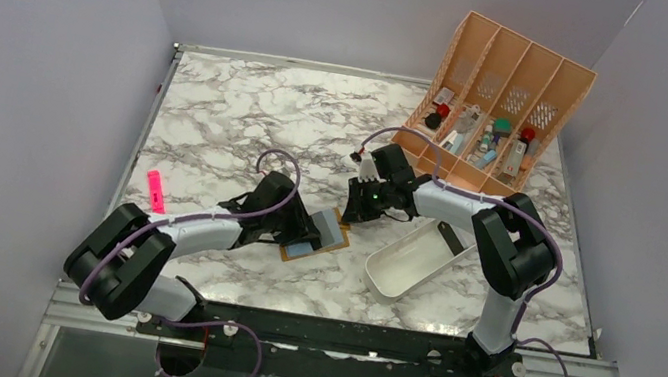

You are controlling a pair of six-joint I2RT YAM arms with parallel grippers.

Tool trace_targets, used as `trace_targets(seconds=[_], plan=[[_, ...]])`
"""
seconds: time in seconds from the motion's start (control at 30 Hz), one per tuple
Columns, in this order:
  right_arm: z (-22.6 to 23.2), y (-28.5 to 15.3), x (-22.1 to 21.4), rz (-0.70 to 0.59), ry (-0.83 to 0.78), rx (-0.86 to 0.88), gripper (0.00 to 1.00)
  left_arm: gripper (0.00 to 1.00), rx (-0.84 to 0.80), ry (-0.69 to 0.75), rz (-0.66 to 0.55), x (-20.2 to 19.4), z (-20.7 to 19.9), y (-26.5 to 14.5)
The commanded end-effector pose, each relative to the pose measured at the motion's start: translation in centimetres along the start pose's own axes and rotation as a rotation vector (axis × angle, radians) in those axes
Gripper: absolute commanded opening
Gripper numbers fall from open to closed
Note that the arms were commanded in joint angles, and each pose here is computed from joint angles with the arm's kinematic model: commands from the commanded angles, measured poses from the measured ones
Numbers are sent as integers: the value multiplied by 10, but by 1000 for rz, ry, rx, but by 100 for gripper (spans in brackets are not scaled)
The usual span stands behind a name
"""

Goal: Put the credit cards into the card holder
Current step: Insert the credit card into the card holder.

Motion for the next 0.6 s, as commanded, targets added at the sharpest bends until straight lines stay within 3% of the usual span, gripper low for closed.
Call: trace_targets(seconds=[0.0, 0.57], plan=[[2, 1, -16, 57, 9, 10, 12, 40, -9, 36, -30, 7, -9, 4], [1, 2, -17, 59, 9, 12, 11, 40, -29, 116, -72, 16, -32, 12]])
Point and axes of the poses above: each gripper's point midway between its finger pads, its own y axis out along the fingers, its own z axis along the line the jaws close on, x = y × z, the point moved 1 cm from there along -y, back along the fingers, and after that the axes turned 3 degrees about y, right-handed, at the moved point
